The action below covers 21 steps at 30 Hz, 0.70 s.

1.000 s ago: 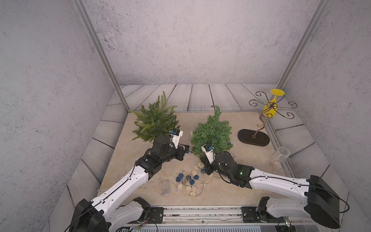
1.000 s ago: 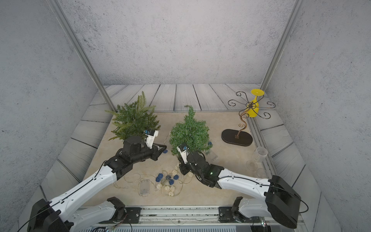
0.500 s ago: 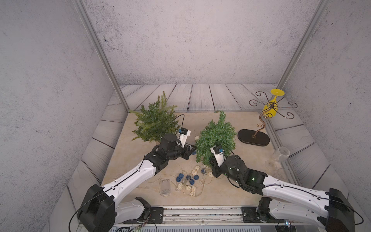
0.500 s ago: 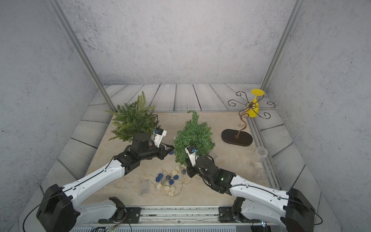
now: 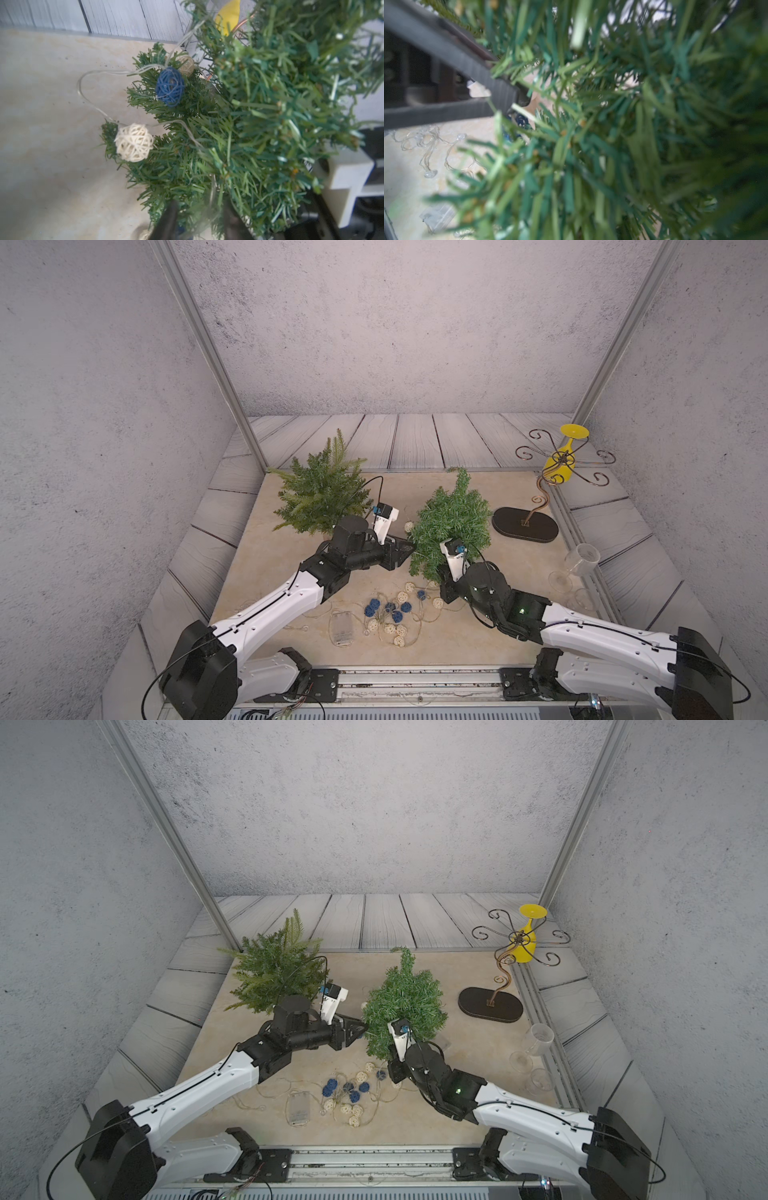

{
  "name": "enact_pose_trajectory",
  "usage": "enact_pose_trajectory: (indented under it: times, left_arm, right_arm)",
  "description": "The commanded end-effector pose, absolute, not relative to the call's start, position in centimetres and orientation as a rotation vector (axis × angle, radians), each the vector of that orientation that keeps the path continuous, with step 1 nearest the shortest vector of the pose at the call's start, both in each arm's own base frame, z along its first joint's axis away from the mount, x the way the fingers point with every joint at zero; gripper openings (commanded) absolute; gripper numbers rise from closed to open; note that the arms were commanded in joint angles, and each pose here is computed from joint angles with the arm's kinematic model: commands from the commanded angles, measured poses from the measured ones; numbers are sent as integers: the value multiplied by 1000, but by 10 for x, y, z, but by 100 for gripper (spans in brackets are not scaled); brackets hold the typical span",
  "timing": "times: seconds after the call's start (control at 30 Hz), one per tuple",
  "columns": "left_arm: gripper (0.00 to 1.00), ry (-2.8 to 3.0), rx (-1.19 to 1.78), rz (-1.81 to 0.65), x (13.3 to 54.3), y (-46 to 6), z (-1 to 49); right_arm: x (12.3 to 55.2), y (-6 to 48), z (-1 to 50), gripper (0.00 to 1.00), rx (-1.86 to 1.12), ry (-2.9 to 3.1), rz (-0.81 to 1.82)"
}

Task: Wrap string light around the christmas tree
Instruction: Wrap the light string around the Christmas tree.

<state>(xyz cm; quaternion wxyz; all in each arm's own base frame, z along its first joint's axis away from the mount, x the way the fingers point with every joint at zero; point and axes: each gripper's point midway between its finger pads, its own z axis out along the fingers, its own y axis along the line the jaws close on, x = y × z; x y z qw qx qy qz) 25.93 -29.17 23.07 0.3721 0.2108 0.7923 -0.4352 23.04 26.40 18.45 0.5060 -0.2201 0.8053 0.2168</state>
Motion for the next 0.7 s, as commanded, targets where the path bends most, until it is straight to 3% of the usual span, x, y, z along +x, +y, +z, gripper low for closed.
enact_pose_trajectory:
  times: [0.0, 0.03, 0.07, 0.23, 0.37, 0.67]
  left_arm:
    - [75, 1970, 537, -1043, 257, -279, 260]
    - [93, 1965, 503, -977, 262, -270, 263]
    - [97, 1961, 482, -936, 263, -263, 269]
    - [97, 1881, 466, -807, 278, -252, 319]
    - [97, 1758, 654, -888, 288, -293, 364]
    - [97, 1583, 922, -943, 280, -362, 377]
  right_arm:
    - [234, 266, 190, 0, -484, 1929, 546]
    - [235, 267, 190, 0, -485, 1933, 542]
    - [235, 268, 190, 0, -488, 1934, 541]
    - [236, 278, 186, 0, -503, 1947, 571]
    - [230, 281, 190, 0, -494, 1933, 634]
    - [232, 283, 193, 0, -491, 1935, 632]
